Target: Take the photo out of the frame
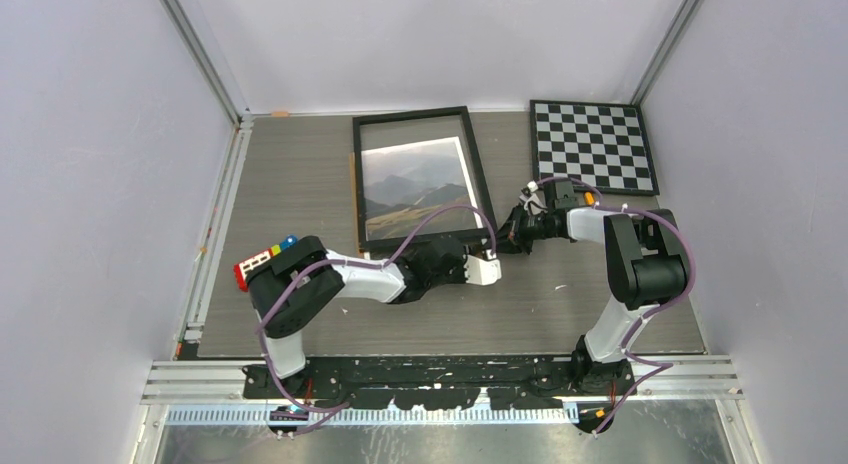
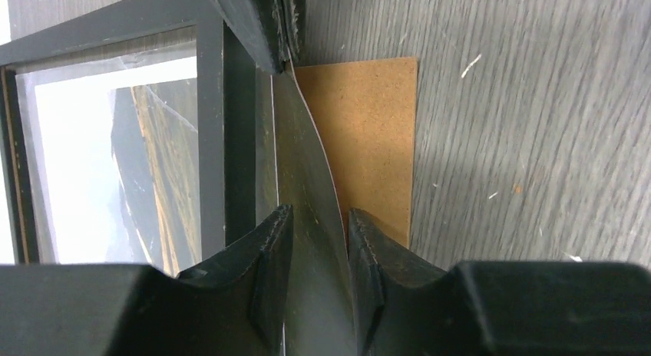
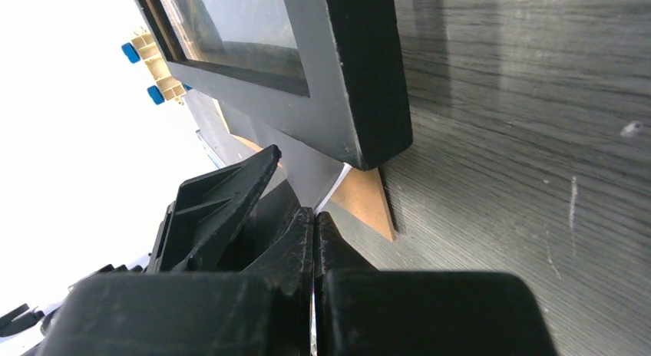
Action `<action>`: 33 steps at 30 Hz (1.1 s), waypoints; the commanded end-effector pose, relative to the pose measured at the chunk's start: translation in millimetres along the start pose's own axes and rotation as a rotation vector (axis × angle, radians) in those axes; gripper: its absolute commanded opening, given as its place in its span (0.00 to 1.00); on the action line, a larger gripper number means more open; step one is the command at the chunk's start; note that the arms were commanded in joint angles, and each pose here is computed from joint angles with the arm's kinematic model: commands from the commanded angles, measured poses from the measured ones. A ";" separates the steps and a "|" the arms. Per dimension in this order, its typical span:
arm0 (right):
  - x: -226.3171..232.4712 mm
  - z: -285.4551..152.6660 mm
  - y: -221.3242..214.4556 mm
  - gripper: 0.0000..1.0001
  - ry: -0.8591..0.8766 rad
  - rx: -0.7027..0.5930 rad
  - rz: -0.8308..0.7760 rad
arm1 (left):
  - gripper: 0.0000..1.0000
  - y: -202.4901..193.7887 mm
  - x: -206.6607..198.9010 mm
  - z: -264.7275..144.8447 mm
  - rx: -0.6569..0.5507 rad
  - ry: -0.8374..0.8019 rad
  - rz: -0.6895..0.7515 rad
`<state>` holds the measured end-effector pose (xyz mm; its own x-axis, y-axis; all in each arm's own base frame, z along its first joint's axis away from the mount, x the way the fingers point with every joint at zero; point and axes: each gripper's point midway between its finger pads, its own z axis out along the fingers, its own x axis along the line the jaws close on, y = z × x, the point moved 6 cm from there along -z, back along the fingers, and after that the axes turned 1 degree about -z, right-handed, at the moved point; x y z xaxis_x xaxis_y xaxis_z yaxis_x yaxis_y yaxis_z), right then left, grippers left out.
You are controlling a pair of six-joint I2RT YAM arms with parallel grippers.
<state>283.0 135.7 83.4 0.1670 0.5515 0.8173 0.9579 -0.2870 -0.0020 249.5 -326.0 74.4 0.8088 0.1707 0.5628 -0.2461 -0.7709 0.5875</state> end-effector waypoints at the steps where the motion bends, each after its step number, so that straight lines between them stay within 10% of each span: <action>1: 15.3 -6.8 8.6 0.01 0.047 -0.014 -0.065 | 0.33 -12.5 6.5 -15.3 0.061 0.034 0.007; 12: 13.6 -6.5 8.7 0.01 0.034 0.004 -0.066 | 0.35 -29.0 5.0 -18.8 0.129 0.040 -0.004; 16: 14.3 -6.8 7.3 0.01 0.045 0.028 -0.069 | 0.01 -21.7 6.0 -19.5 0.122 -0.001 -0.018; 23: 15.0 -13.2 2.2 0.42 0.021 0.051 -0.110 | 0.00 2.8 11.2 -39.9 0.075 -0.109 -0.047; 33: 1.6 -34.2 9.4 0.54 -0.039 0.093 -0.137 | 0.00 20.9 8.2 -88.5 0.075 -0.305 -0.093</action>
<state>281.5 118.2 96.9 0.0784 0.5996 0.7965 0.9858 -0.1654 0.0275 221.0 -288.3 113.6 0.9170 0.0808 0.3905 -0.1522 -0.8344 0.5298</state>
